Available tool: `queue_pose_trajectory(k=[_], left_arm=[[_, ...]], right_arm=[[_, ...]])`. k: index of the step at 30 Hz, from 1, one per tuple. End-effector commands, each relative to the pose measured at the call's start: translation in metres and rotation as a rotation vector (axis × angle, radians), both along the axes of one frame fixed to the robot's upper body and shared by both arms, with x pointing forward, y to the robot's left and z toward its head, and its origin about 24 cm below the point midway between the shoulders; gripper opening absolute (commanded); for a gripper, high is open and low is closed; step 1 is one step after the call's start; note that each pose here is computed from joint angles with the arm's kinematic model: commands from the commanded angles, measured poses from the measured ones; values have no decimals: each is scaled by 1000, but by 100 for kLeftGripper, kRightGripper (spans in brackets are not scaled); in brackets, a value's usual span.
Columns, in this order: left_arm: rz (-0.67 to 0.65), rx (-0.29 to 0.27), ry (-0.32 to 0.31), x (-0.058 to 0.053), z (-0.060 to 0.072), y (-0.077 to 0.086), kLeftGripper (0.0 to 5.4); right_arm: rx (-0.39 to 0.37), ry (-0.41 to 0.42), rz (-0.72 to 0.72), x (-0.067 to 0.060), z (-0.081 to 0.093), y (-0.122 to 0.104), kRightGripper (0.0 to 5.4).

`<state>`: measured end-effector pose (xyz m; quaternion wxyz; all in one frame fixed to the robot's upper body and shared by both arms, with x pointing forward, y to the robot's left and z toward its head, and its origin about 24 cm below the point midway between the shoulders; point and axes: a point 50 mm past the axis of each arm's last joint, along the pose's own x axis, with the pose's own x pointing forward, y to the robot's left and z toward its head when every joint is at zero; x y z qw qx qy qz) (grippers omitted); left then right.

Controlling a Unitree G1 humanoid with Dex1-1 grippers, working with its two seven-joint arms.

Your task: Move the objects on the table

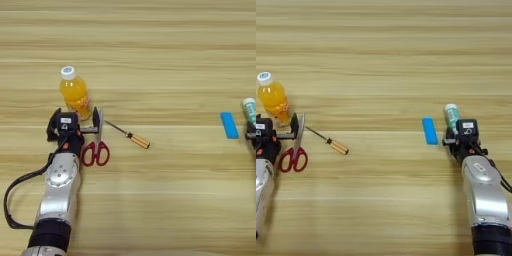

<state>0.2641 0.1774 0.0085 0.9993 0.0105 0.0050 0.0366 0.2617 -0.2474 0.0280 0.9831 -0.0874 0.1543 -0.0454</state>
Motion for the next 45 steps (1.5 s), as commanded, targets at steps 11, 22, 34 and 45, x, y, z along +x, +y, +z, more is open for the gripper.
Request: queue_pose_trajectory(k=[11,22,34,45], left_arm=[[-3,-2,5,0,0,-1,540],[-3,-1,6,-1,-1,0,540],[4,6,-6,2,3,5,540],[-25,26,-47,24,27,3,540]], right_arm=[[1,27,23,3,-1,4,245],[-51,-190,-38,7,29,-1,372],[7,-318,24,8,44,15,505],[8,-319,40,12,43,25,537]])
